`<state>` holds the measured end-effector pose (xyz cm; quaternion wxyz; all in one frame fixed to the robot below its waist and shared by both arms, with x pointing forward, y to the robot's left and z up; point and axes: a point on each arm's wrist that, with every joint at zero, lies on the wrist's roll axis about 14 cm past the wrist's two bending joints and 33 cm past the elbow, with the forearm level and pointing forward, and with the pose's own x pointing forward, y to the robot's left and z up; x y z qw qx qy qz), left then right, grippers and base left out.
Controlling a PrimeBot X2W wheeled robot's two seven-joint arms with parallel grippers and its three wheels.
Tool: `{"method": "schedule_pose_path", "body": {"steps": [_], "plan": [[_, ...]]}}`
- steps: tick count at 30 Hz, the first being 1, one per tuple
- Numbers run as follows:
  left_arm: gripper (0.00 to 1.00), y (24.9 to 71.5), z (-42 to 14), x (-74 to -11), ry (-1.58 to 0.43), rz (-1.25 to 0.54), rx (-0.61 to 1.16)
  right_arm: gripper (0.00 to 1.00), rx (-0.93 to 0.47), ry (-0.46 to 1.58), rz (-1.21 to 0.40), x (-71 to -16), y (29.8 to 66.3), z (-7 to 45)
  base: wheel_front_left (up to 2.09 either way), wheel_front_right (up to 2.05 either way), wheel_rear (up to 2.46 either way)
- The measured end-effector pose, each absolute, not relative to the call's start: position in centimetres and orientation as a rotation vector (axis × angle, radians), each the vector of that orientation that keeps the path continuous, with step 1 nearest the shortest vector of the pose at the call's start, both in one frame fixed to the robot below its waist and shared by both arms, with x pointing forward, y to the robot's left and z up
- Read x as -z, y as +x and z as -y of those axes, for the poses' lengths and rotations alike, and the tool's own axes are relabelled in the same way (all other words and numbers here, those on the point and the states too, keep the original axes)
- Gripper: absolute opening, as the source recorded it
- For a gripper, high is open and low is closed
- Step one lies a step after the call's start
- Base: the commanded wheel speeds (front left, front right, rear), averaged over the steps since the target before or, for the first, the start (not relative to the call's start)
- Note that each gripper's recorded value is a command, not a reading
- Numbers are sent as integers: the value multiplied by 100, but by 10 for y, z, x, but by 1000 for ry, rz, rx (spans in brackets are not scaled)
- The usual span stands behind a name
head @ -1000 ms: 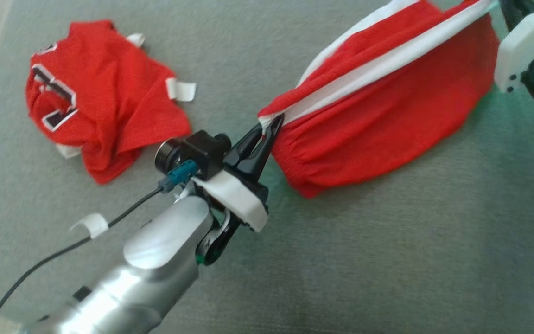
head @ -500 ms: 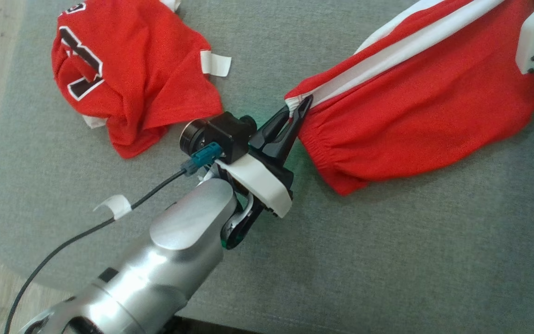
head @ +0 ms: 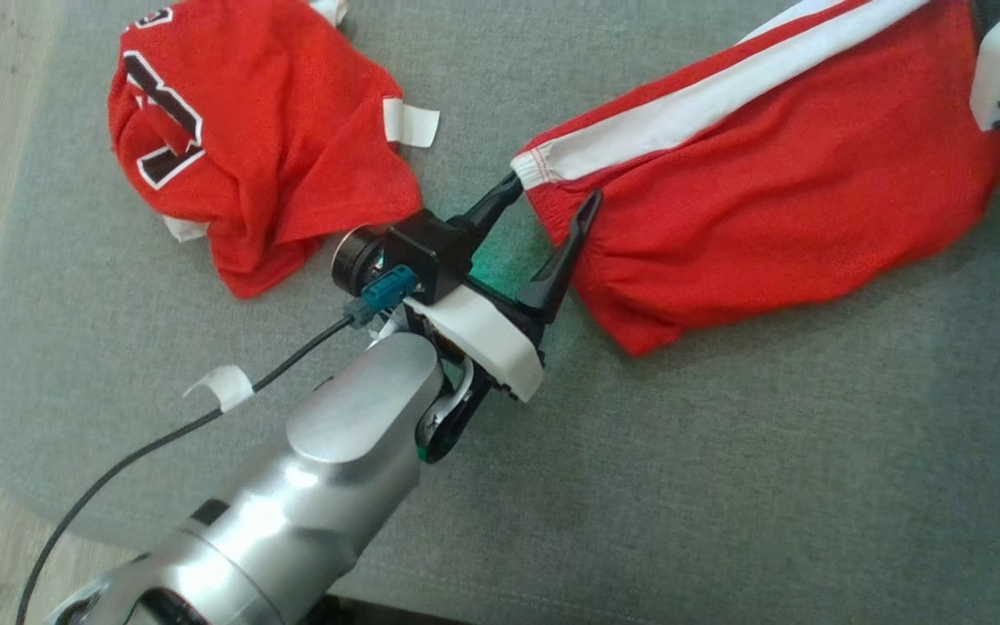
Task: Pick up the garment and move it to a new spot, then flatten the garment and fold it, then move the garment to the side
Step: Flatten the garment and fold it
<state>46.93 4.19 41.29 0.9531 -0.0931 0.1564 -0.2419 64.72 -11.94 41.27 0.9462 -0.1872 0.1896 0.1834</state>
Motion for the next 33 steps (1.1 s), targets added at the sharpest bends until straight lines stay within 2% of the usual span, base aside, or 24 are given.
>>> {"method": "schedule_pose_path", "body": {"steps": [9, 16, 22, 26, 33], "plan": [[100, 476, -62, -460, -147, -168, 394, 100, -318, -270, -232, -473, 632, 127, 0, 0, 0], [100, 473, -87, -517, -101, 22, 304, 100, -265, -114, -110, -518, 599, 139, 0, 0, 0], [100, 460, -98, -546, -85, 126, 251, 100, -242, 19, 72, -569, 565, 149, 0, 0, 0], [100, 443, -102, -540, -73, 122, 241, 100, -214, 117, 101, -562, 526, 152, 0, 0, 0], [100, 415, -111, -514, -70, 57, 203, 100, -139, 204, 52, -517, 454, 157, 0, 0, 0]]}}
